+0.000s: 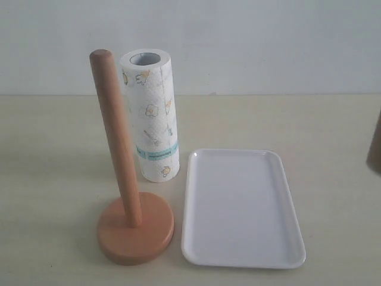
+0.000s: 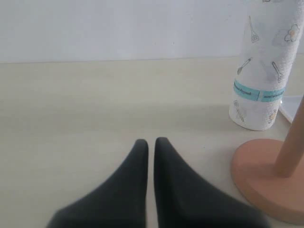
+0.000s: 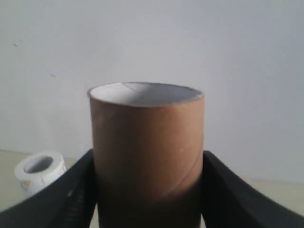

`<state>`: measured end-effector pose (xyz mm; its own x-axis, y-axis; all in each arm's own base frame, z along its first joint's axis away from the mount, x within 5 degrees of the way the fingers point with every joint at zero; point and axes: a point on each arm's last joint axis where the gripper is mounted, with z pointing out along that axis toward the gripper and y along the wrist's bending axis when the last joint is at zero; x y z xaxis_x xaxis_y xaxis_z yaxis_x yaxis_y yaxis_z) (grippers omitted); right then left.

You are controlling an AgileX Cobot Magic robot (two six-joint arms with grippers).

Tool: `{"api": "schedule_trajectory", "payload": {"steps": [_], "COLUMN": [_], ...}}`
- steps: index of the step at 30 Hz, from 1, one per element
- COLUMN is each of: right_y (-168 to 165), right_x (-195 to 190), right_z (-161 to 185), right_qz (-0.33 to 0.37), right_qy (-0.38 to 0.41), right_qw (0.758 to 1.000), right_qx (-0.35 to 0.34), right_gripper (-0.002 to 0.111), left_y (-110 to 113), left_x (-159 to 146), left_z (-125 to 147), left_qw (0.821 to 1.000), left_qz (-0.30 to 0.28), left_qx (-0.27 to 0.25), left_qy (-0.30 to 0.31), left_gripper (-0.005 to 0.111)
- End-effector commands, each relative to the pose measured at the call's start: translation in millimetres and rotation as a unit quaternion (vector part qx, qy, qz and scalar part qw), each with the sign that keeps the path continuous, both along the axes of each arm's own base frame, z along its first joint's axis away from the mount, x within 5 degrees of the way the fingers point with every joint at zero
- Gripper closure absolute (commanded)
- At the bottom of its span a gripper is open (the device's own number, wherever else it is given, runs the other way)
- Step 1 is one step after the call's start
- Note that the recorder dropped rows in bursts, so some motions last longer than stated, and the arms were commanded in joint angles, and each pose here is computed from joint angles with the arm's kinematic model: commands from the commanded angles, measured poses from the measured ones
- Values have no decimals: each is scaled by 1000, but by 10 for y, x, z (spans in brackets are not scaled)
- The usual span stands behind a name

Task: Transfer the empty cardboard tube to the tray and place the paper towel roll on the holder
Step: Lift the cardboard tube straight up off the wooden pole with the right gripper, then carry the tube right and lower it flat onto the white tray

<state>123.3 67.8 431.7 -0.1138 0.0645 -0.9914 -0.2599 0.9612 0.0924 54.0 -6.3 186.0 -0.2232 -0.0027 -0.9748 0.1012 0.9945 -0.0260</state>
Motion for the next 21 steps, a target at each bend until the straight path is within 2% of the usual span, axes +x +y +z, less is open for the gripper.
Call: {"api": "schedule_trajectory", "payload": {"steps": [1,6,10,13,17,21], "right_y": [245,554,663,706,672,749], "right_x": [238,594,954,1258,1591,1872], "right_z": [-518,-829,-1022,-1181,-1317,-1396], "right_qz": [-36,-70,-88,-49,-5,72], "right_qy": [82,149,218,285,347,452], "right_qw": [996,986,972,957,938,889], "right_qx": [30,-7,-13,12,7,4], "right_gripper": [109,109,109,109,109,109], "left_y": [2,2,2,2,2,2], "left_x": [-1,-1,-1,-1,-1,-1], "left_z": [-8,-8,-8,-8,-8,-8], "left_qw": [1000,1000,1000,1000,1000,1000], "left_qz": [3,3,3,3,3,3], "left_qx": [-5,-5,-5,-5,-5,-5], "left_qy": [0,0,0,0,0,0], "left_gripper": [103,103,103,103,103,103]}}
